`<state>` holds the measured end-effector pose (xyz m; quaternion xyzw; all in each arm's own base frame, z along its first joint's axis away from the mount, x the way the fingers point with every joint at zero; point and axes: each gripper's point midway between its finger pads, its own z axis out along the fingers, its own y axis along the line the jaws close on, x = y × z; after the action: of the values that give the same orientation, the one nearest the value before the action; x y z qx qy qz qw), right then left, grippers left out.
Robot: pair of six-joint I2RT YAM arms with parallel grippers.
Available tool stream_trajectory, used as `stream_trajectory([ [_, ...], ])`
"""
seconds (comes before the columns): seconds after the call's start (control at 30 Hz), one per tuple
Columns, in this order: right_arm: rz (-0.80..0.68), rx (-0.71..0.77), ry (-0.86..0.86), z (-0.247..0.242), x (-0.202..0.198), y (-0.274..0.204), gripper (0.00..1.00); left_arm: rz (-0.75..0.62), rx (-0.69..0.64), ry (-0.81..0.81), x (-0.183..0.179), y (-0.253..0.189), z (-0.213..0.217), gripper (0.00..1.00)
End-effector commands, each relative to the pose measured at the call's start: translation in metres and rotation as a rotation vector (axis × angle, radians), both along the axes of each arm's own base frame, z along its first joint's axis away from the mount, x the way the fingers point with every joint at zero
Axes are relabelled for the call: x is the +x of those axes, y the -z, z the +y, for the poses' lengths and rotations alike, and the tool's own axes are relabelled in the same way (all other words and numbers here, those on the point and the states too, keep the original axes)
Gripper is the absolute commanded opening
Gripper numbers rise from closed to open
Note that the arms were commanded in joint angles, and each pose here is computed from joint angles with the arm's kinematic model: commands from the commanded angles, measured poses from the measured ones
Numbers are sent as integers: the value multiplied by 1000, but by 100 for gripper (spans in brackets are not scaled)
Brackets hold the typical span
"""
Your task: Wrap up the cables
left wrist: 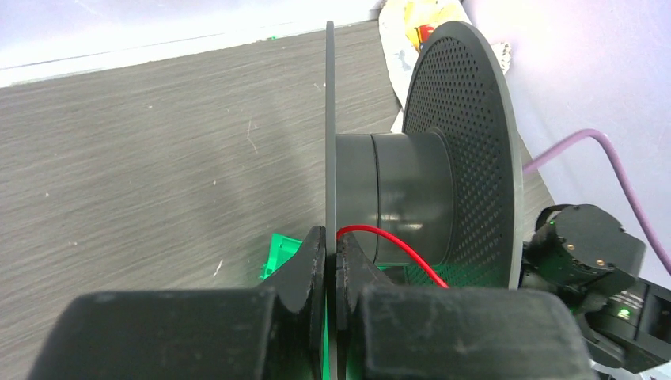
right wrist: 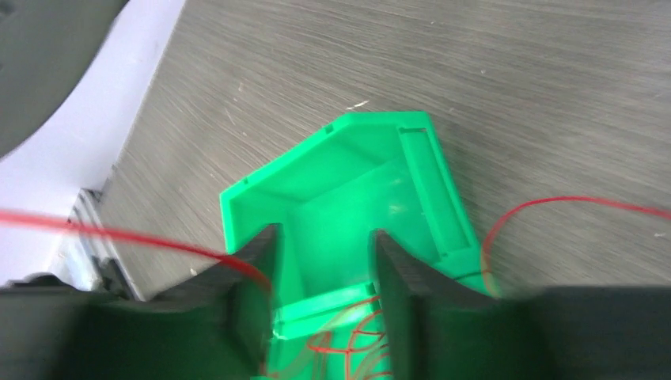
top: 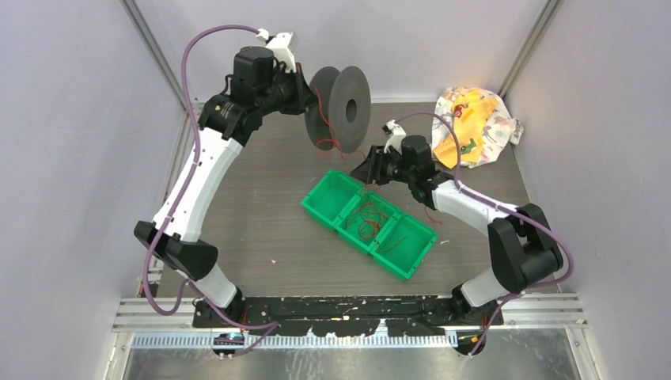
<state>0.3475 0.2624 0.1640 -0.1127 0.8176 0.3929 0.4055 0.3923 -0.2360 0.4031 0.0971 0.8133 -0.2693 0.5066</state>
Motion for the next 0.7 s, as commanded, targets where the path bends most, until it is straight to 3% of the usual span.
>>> stream_trajectory([
  [0.0,-99,102,42,19,21,-36,28,-103,-90,-15,-6,-52,4,0],
  [0.03,-93,97,61,17,24,-38,14,-100,-75,-17,-7,-51,5,0],
  [0.1,-104,60,97,8,25,-47,1,-90,-30,-38,-4,-44,12,0],
  [0.23,-163,-78,173,-24,16,-75,1,-73,68,-53,-3,-26,23,0],
  [0.4,-325,-198,288,-73,0,-145,1,-69,141,-40,0,-6,31,0],
  [0.67,-539,-215,351,-98,1,-260,1,-16,283,21,-1,43,38,0],
])
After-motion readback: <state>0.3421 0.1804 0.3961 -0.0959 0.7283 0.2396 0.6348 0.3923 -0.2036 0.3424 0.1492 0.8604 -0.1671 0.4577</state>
